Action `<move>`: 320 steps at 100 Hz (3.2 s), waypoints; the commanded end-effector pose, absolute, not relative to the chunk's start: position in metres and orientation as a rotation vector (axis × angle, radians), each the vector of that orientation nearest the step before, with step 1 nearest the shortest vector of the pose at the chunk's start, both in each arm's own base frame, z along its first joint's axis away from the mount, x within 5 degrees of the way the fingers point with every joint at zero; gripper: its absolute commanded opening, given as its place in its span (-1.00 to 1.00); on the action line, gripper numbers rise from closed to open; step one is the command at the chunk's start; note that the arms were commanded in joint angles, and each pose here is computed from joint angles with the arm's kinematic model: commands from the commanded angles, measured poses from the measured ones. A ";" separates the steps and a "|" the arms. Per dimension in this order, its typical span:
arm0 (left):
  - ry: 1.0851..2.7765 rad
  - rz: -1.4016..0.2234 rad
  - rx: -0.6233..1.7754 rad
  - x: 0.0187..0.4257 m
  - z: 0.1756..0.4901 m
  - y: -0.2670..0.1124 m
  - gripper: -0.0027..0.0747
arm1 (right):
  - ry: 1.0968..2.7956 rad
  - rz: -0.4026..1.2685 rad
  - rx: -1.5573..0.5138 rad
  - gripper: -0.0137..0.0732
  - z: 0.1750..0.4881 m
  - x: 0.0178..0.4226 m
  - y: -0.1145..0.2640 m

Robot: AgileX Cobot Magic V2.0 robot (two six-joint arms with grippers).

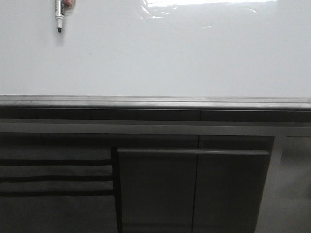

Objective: Write number 0 on whiteboard

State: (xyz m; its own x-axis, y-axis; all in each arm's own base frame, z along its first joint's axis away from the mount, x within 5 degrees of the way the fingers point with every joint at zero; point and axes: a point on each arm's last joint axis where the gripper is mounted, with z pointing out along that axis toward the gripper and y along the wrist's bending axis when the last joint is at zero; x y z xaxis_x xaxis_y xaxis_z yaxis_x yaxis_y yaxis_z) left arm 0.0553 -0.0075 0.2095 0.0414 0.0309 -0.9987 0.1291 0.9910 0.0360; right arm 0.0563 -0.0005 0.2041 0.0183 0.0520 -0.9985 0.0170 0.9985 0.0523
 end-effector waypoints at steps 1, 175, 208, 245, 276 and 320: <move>1.451 -0.082 0.102 0.054 0.210 -0.006 -0.98 | 1.464 0.012 0.070 -0.85 0.209 0.055 -0.002; 1.485 -0.121 0.114 0.065 0.357 -0.011 -0.98 | 1.730 0.071 -0.035 -0.85 0.346 0.079 0.007; 1.502 -0.187 0.071 0.074 0.357 -0.013 -0.98 | 1.854 0.089 -0.035 -0.85 0.335 0.097 0.007; 1.617 -0.183 0.075 0.101 0.349 -0.016 0.34 | 1.914 0.093 -0.035 0.19 0.329 0.108 0.007; 1.800 -0.265 0.155 0.170 0.350 -0.043 0.34 | 1.908 0.092 -0.034 0.15 0.330 0.108 0.007; 1.884 -0.303 0.232 0.282 0.357 -0.094 0.34 | 1.908 0.092 -0.034 0.15 0.330 0.108 0.007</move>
State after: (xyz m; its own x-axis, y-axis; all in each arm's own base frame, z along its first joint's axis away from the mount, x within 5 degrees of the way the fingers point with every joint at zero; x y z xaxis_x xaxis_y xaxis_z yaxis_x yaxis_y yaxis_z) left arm 0.2669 -0.0855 0.3310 -0.4302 0.0581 -0.9009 0.2999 0.9504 -0.0820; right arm 0.1047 0.0083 0.3121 -0.4261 0.0187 -0.9045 -0.0822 0.9949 0.0592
